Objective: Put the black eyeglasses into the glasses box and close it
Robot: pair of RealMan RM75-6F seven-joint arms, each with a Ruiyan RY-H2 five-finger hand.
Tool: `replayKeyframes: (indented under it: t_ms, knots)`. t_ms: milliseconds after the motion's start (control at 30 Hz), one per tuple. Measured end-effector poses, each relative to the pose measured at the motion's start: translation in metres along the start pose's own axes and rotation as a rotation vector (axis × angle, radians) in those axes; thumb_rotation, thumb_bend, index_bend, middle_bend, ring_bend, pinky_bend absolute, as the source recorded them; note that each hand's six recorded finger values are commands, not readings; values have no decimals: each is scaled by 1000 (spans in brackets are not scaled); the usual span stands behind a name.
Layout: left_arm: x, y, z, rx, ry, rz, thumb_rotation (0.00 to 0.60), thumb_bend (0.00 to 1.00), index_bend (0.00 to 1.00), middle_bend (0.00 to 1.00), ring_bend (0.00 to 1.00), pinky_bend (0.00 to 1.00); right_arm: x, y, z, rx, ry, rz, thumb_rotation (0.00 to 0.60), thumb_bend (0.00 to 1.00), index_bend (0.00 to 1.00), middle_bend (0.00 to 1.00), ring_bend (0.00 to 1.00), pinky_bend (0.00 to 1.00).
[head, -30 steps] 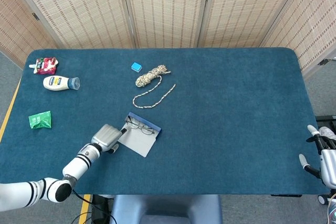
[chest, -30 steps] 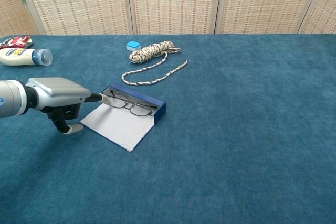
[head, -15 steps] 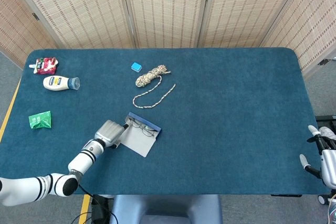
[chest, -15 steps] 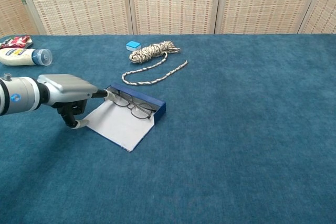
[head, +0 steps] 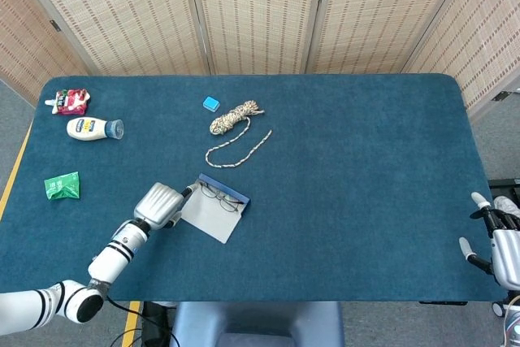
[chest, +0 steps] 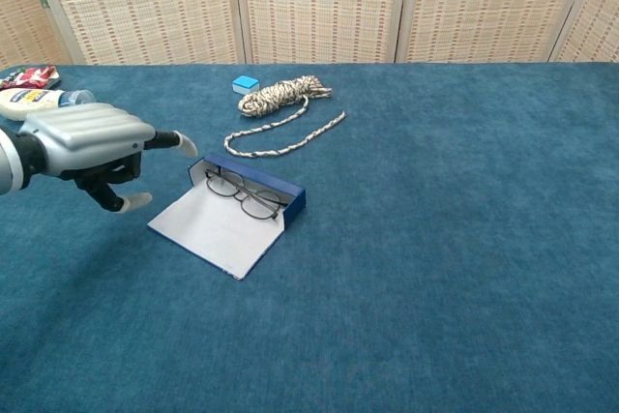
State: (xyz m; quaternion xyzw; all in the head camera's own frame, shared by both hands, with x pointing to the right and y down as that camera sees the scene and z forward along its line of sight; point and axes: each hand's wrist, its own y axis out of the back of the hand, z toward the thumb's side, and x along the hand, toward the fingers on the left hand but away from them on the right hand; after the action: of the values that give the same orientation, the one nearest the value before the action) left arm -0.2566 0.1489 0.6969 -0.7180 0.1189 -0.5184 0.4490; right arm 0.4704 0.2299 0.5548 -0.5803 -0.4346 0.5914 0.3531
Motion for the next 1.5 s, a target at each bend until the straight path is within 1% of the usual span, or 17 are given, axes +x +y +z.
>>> replayKeyframes:
  t_ms: [33,133,267,367,433,533,733,867,1100,1500]
  knots:
    - [-3,3,0,2,-12,35,600,313,207,960,879,842,0,0,0,0,1,0,600,331,103,367,292,235]
    - [-13,7,2,9,-47,111,600,252,208,966,891,853,-1,0,2,0,6,-1,600,331,103,367,292,235]
    - [-23,8,6,-12,-102,182,600,246,236,1000,955,918,-1,0,3,1,9,1,600,331,103,367,292,235]
    - [-27,4,10,-25,-146,212,600,246,277,1000,997,969,-1,-1,4,0,10,2,600,331,103,367,292,235]
    - [-28,-2,12,-28,-170,212,600,246,305,1000,1000,984,0,-1,4,0,9,2,600,331,103,367,294,235]
    - [-26,-13,20,-40,-206,189,600,246,316,1000,1000,989,0,-1,3,0,9,4,600,331,102,367,297,235]
    - [-17,-29,29,-38,-221,145,600,246,320,1000,1000,992,0,-2,3,0,9,5,600,331,103,367,298,235]
    - [-10,-33,30,-42,-206,133,600,246,318,1000,1000,992,0,-2,2,0,7,5,600,331,103,367,298,235]
    - [-1,-37,32,-52,-179,133,600,246,317,1000,1000,992,1,-1,1,2,2,7,600,331,103,367,298,235]
    - [7,-41,48,-70,-190,132,600,246,317,1000,1000,992,2,-1,-2,3,-5,9,600,331,103,368,298,235]
